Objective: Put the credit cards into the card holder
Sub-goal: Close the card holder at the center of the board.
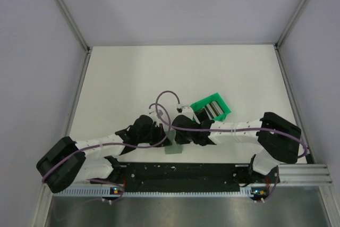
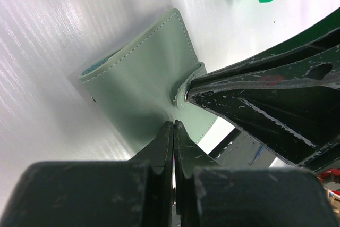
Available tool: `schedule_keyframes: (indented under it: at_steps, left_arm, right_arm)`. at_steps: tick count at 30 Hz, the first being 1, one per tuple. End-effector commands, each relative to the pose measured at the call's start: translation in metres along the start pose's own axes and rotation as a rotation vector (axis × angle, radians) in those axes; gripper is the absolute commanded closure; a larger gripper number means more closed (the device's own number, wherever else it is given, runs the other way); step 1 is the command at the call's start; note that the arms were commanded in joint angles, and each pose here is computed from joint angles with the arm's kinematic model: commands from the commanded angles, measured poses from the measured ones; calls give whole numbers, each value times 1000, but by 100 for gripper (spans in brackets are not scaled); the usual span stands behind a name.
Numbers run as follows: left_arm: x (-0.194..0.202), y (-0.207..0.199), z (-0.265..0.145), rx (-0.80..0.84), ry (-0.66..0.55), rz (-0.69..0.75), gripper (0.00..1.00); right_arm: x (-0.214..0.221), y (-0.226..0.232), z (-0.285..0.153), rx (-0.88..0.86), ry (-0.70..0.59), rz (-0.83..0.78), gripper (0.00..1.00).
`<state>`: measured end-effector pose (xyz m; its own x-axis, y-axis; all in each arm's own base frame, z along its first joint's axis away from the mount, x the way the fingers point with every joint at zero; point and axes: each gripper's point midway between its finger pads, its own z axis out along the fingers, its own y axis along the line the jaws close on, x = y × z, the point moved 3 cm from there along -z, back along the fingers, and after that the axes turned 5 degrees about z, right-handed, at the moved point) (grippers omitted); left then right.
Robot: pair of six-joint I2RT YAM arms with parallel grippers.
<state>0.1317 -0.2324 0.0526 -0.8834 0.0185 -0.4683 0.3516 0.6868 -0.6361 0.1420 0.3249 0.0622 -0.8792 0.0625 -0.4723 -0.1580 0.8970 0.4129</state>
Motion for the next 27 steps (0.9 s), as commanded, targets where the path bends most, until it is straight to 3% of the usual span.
schedule_keyframes:
  at_steps: [1, 27]
  left_arm:
    - [-6, -6, 2, 26, -23, 17, 100]
    - [-4, -6, 0, 35, -21, 17, 100]
  right_arm:
    - [-4, 12, 5, -3, -17, -11, 93]
    - [9, -11, 21, 161, 54, -48, 94]
